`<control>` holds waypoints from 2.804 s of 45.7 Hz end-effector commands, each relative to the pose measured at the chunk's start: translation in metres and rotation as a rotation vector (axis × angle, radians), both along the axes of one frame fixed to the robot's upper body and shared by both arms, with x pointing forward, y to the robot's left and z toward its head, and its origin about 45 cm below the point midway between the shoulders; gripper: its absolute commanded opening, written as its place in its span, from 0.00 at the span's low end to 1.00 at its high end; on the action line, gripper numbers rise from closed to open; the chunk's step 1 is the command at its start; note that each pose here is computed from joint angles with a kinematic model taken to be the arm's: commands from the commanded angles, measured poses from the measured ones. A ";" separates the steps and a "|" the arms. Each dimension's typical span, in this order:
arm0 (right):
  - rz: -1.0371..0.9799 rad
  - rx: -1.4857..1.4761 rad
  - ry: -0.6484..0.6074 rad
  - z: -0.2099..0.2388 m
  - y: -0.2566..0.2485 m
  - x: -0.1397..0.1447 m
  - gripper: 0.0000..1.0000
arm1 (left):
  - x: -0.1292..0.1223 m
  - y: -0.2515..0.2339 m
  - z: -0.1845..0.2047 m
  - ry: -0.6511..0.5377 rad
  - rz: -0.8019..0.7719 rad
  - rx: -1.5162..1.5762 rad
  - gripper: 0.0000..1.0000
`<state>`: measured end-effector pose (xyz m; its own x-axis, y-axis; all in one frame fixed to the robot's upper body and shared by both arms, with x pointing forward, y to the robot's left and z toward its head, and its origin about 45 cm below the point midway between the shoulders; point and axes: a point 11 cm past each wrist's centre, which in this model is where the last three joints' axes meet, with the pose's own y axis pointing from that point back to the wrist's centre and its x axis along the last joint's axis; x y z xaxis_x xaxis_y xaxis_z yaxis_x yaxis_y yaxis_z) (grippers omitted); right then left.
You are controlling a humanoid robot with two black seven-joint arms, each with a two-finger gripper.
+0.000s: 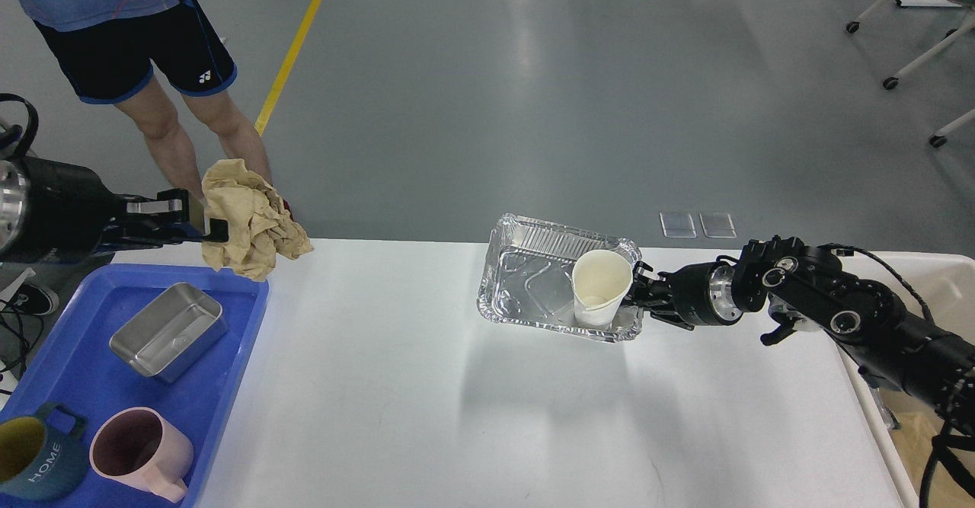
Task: Tidy desktop
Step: 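Lift the paper towel and carry it over the foil tray, then drop the paper towel into the foil tray and raise the left gripper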
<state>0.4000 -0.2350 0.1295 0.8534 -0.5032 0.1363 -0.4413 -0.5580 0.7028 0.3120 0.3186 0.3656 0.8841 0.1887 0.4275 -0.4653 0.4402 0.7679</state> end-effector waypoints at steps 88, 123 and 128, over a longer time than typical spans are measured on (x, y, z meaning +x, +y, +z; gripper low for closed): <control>0.001 0.004 -0.003 0.000 0.004 0.000 0.00 | 0.095 -0.270 -0.104 -0.016 -0.148 -0.151 0.83; -0.001 0.009 -0.005 0.001 0.004 0.001 0.00 | 0.131 -0.142 -0.102 0.060 0.428 -0.838 0.87; -0.002 0.008 -0.005 0.001 0.003 0.001 0.00 | 0.131 -0.111 -0.112 0.071 0.541 -0.922 0.87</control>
